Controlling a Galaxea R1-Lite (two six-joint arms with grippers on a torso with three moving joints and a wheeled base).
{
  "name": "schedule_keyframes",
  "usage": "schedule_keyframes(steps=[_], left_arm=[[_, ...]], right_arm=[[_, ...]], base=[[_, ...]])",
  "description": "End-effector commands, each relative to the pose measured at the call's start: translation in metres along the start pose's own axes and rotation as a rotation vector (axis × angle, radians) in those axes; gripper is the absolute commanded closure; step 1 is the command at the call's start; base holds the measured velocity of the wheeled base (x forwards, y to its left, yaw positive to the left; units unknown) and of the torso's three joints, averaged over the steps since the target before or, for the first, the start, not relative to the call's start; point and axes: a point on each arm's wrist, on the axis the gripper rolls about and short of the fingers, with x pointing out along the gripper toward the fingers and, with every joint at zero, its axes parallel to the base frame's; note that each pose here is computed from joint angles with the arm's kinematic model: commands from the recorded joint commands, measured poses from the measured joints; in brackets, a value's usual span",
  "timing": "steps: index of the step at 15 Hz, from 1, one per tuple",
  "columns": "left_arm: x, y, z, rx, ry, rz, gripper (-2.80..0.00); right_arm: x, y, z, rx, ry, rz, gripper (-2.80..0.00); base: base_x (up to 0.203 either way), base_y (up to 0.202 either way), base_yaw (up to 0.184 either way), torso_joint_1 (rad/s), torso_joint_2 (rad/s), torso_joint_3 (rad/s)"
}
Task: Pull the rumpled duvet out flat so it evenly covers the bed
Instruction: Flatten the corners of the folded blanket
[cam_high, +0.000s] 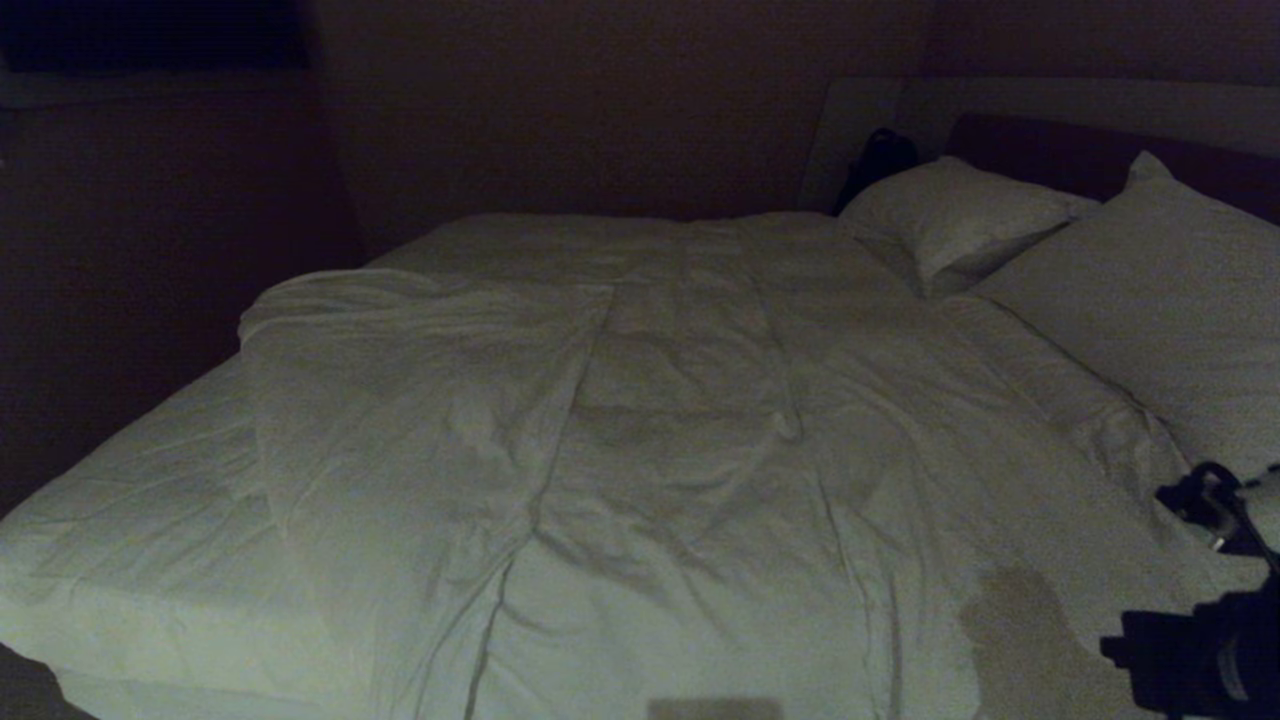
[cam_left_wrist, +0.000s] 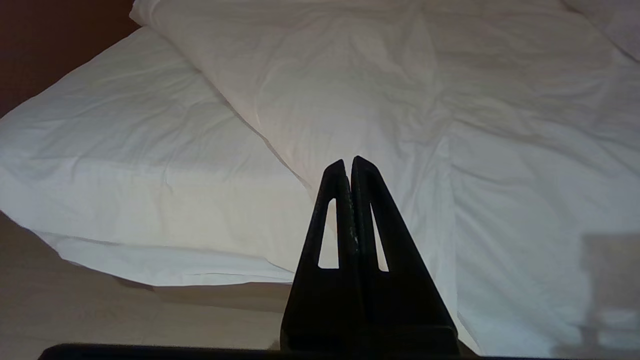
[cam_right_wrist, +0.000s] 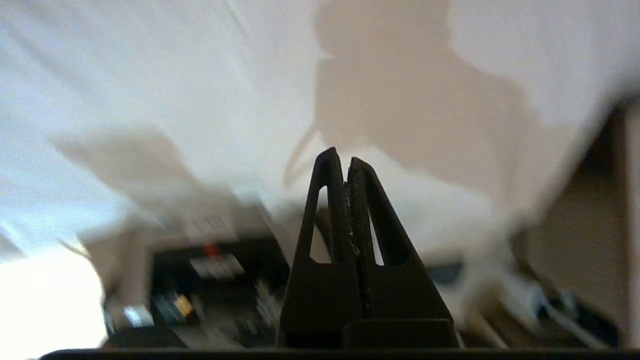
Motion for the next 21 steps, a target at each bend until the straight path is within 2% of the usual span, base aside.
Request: schedule_keyframes(steps=[1, 3, 5, 7, 9, 12, 14, 16, 18, 19, 21], left_arm=[[0.000, 0.000, 0.000, 0.000, 0.000, 0.000, 0.00], [0.000, 0.000, 0.000, 0.000, -0.001, 0.002, 0.00], [0.000, 0.000, 0.000, 0.000, 0.000, 0.000, 0.00], [0.000, 0.000, 0.000, 0.000, 0.000, 0.000, 0.00], [0.000, 0.000, 0.000, 0.000, 0.000, 0.002, 0.00], [0.000, 0.000, 0.000, 0.000, 0.000, 0.000, 0.00], [0.000, 0.000, 0.000, 0.000, 0.000, 0.000, 0.00], [0.000, 0.000, 0.000, 0.000, 0.000, 0.002, 0.00], [0.000, 0.000, 0.000, 0.000, -0.001, 0.000, 0.00], [0.000, 0.000, 0.000, 0.000, 0.000, 0.001, 0.00], [0.000, 0.000, 0.000, 0.000, 0.000, 0.000, 0.00]], right_arm=[[0.033, 0.030, 0.046, 0.000, -0.067, 0.031, 0.00], [0.048, 0.045, 0.072, -0.033, -0.083, 0.030, 0.00], [0.065, 0.056, 0.088, -0.054, -0.052, 0.008, 0.00], [0.083, 0.062, 0.093, -0.100, -0.001, -0.037, 0.00], [0.095, 0.066, 0.101, -0.147, 0.009, -0.052, 0.00], [0.116, 0.072, 0.104, -0.166, 0.042, -0.067, 0.00], [0.112, 0.054, 0.116, -0.113, 0.015, -0.088, 0.00], [0.112, 0.024, 0.128, -0.053, 0.007, -0.109, 0.00], [0.110, -0.008, 0.137, -0.022, 0.026, -0.005, 0.00], [0.108, -0.018, 0.139, -0.036, 0.034, 0.052, 0.00], [0.115, -0.028, 0.126, -0.154, 0.091, 0.114, 0.00]], base=[[0.000, 0.000, 0.000, 0.000, 0.00, 0.000], [0.000, 0.000, 0.000, 0.000, 0.00, 0.000], [0.000, 0.000, 0.000, 0.000, 0.00, 0.000], [0.000, 0.000, 0.000, 0.000, 0.00, 0.000], [0.000, 0.000, 0.000, 0.000, 0.00, 0.000], [0.000, 0.000, 0.000, 0.000, 0.00, 0.000], [0.000, 0.000, 0.000, 0.000, 0.00, 0.000], [0.000, 0.000, 0.000, 0.000, 0.00, 0.000], [0.000, 0.000, 0.000, 0.000, 0.00, 0.000], [0.000, 0.000, 0.000, 0.000, 0.00, 0.000], [0.000, 0.000, 0.000, 0.000, 0.00, 0.000]])
